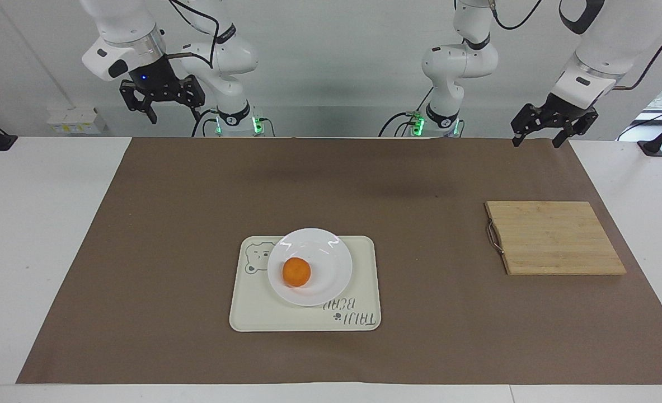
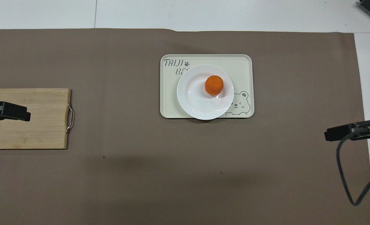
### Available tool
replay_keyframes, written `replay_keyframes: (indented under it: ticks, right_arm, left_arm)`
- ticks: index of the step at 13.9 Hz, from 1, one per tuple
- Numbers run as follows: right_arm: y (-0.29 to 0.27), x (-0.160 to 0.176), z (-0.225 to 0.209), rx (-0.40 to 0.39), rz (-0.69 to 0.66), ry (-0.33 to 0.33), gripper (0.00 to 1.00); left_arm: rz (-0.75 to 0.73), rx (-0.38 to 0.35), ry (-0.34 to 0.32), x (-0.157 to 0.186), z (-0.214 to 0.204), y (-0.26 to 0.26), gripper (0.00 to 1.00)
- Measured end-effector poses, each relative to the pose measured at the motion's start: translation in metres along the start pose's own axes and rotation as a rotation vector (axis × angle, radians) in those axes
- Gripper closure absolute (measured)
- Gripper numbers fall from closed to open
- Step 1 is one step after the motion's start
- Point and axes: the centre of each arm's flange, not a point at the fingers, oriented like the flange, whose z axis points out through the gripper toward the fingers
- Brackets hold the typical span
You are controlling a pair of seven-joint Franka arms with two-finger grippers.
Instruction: Place orange and plate with both arms
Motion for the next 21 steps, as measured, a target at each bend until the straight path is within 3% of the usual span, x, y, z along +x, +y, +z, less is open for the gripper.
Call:
replay_keyframes:
  ticks: [21]
  right_arm:
    - [0.027,0.02,-0.011,-0.027,0.055,0.044,0.0]
  left_arm:
    - [0.0,0.0,0.0,0.0,0.0,0.0,0.0]
